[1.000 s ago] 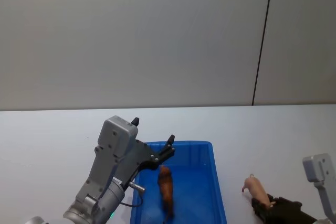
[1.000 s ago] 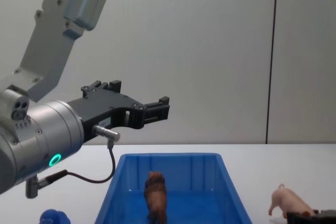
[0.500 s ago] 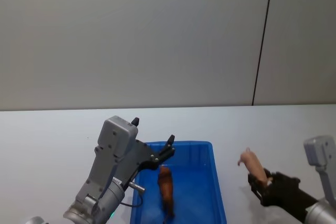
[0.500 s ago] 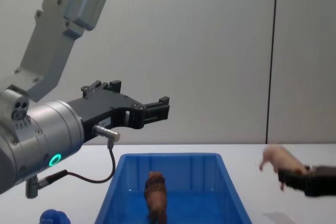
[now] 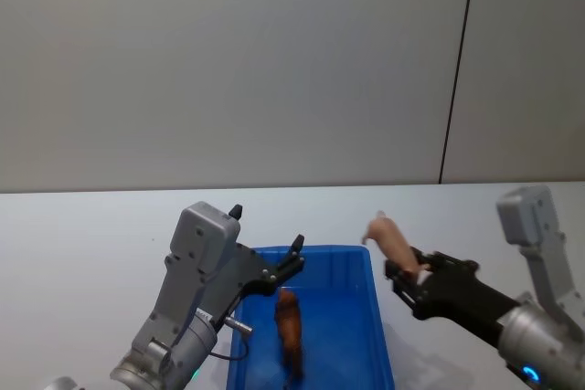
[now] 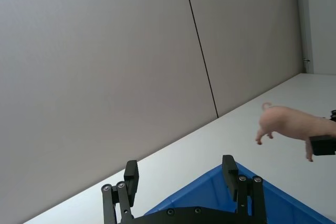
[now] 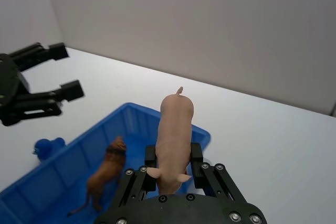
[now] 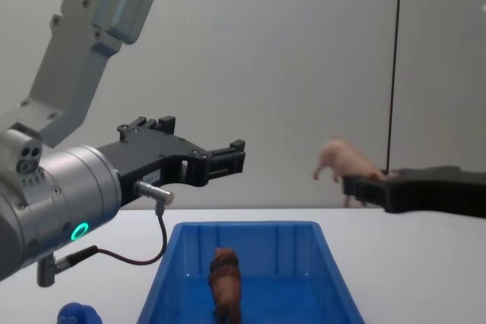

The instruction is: Pick up the two dolls from the table and place them into the box.

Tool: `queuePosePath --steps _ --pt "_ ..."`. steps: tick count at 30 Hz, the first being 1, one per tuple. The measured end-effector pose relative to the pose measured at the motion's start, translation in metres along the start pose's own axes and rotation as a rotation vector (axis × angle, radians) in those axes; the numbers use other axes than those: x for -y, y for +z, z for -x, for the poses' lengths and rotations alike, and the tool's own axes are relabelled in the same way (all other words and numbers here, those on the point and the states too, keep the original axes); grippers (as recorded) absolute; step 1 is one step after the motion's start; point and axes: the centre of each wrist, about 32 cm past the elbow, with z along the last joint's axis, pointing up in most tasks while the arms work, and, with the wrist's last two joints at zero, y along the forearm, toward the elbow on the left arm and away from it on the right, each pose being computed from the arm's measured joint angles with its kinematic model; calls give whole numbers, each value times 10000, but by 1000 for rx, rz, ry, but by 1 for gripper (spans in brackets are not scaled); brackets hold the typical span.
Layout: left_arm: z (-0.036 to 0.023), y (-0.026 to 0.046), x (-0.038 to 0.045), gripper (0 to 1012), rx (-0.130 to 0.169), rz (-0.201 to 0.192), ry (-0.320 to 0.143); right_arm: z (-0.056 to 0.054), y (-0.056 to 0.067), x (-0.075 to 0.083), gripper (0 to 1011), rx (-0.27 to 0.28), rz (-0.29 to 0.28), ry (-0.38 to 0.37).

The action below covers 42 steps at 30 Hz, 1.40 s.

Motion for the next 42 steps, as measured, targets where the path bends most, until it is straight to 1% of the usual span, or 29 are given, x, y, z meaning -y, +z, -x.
queuePosePath --steps 3,6,7,8,9,10,12,13,14,16,19,21,24,26,32,42 --pt "0 0 0 1001 0 0 0 21 82 -99 361 -6 3 48" --pt "0 0 0 1001 0 0 0 32 127 -178 397 -17 12 78" --pt "0 0 0 1001 0 0 0 32 127 -178 467 -17 12 78" --pt "0 0 0 1001 0 0 0 38 145 -219 486 -23 16 90" --pt "0 0 0 1001 0 0 0 42 160 -262 529 -29 22 103" --pt "0 0 0 1001 0 0 0 43 164 -280 544 -32 25 108" --pt "0 0 0 1001 0 0 0 46 181 -332 629 -38 30 122" --pt "0 0 0 1001 0 0 0 45 186 -346 629 -40 32 126" --pt "0 0 0 1001 0 0 0 45 190 -358 688 -41 33 128" --pt "0 0 0 1001 0 0 0 43 198 -382 734 -44 35 134" --pt "0 0 0 1001 0 0 0 33 212 -411 843 -45 35 140" --pt "0 0 0 1001 0 0 0 21 216 -419 896 -44 33 141" --pt "0 0 0 1001 0 0 0 -8 221 -410 973 -39 27 136" --pt "0 0 0 1001 0 0 0 -40 221 -390 1001 -32 20 129" --pt "0 0 0 1001 0 0 0 -113 186 -287 1001 -16 6 111" --pt "0 0 0 1001 0 0 0 -225 38 -19 1001 20 -4 68"
